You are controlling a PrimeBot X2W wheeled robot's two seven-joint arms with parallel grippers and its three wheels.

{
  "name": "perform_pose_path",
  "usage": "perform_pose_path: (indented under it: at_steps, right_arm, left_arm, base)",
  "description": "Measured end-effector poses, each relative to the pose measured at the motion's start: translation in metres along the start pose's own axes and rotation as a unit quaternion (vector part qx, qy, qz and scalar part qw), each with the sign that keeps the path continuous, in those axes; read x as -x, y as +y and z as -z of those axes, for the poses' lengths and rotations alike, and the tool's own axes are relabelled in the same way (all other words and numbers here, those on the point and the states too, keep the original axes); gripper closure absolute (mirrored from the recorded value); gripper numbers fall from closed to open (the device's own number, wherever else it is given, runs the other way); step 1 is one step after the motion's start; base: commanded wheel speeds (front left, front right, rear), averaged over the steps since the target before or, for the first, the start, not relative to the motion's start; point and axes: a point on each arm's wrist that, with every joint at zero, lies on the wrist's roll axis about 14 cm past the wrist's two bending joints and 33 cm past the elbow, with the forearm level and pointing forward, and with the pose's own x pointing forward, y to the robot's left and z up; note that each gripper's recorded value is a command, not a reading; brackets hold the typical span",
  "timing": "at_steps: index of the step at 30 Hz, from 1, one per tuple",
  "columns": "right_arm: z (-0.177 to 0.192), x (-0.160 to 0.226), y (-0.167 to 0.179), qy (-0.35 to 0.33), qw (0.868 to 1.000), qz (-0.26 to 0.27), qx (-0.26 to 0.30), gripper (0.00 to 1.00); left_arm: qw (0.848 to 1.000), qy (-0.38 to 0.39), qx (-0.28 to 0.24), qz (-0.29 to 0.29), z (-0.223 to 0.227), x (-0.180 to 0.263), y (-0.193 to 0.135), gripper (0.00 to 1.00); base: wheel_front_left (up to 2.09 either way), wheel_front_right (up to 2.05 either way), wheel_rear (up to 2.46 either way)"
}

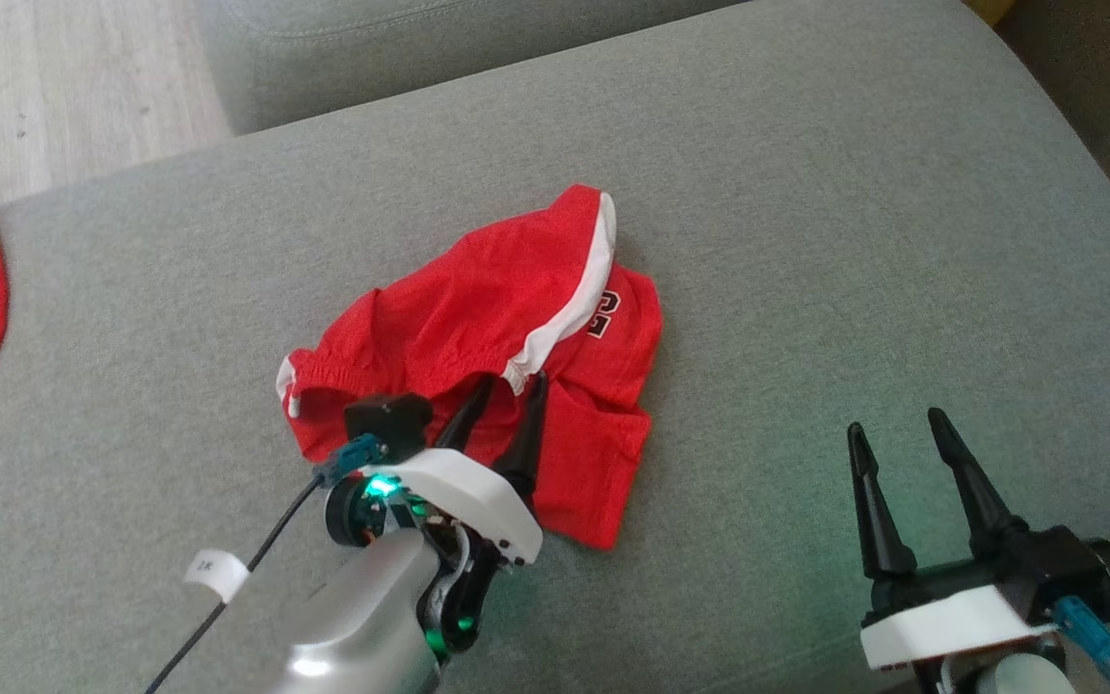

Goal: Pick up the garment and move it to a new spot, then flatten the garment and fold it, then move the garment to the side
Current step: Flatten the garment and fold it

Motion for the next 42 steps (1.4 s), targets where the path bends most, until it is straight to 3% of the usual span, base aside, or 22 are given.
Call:
perform_pose_path:
  at_steps: [1,3,4,7,13,21,27,29,31,35,37,39,42]
  right_arm:
    - [0.000,0.000,-0.001,0.000,1.000,0.001,0.000,0.00]
    - [-0.001,0.001,-0.002,-0.002,1.000,0.003,0.000,0.00]
    - [-0.002,0.001,-0.003,-0.003,1.000,0.005,0.000,0.00]
    - [-0.005,0.002,-0.005,-0.009,1.000,0.008,0.001,0.00]
    - [-0.012,0.009,-0.008,-0.023,1.000,0.013,-0.001,0.00]
    - [-0.019,0.030,-0.015,-0.043,0.999,0.030,-0.011,0.00]
    - [-0.014,0.043,-0.015,-0.039,0.998,0.034,-0.022,0.00]
    - [-0.018,0.041,-0.015,-0.046,0.998,0.033,-0.021,0.00]
    - [-0.022,0.038,-0.015,-0.052,0.998,0.030,-0.018,0.00]
    - [-0.022,0.032,-0.006,-0.050,0.999,0.012,-0.012,0.00]
    - [-0.020,0.029,-0.004,-0.045,0.999,0.008,-0.011,0.00]
    - [-0.023,0.023,-0.003,-0.047,0.999,0.003,-0.008,0.00]
    - [-0.021,0.017,0.002,-0.042,0.999,-0.006,-0.007,0.00]
  left_arm:
    - [1.000,-0.002,-0.001,0.001,-0.001,-0.001,-0.001,0.18]
    - [1.000,0.001,-0.003,0.002,0.000,-0.002,-0.001,0.84]
    - [1.000,-0.003,-0.007,0.003,0.000,-0.003,-0.002,1.00]
    - [0.999,-0.015,-0.026,0.023,-0.006,-0.005,-0.011,1.00]
    - [0.989,-0.021,-0.096,0.113,-0.019,-0.007,-0.059,1.00]
    - [0.945,-0.119,-0.229,0.203,-0.123,-0.016,-0.147,1.00]
    - [0.913,-0.189,-0.254,0.255,-0.182,0.004,-0.202,1.00]
    - [0.917,-0.185,-0.243,0.255,-0.185,0.011,-0.196,1.00]
    - [0.928,-0.159,-0.243,0.232,-0.172,0.013,-0.167,1.00]
    - [0.967,-0.071,-0.199,0.142,-0.104,0.026,-0.065,1.00]
    - [0.979,-0.030,-0.177,0.097,-0.065,0.041,-0.023,1.00]
    - [0.986,-0.009,-0.158,0.059,-0.040,0.056,0.008,1.00]
    - [0.987,-0.001,-0.155,0.035,-0.030,0.065,0.027,1.00]
  base:
    - [0.00,0.00,0.00]
    - [0.00,0.00,0.00]
    - [0.00,0.00,0.00]
    - [0.00,0.00,0.00]
    - [0.00,0.00,0.00]
    - [0.00,0.00,0.00]
    - [0.00,0.00,0.00]
    - [0.00,0.00,0.00]
    - [0.00,0.00,0.00]
    - [0.00,0.00,0.00]
    - [0.00,0.00,0.00]
    - [0.00,0.00,0.00]
    - [0.00,0.00,0.00]
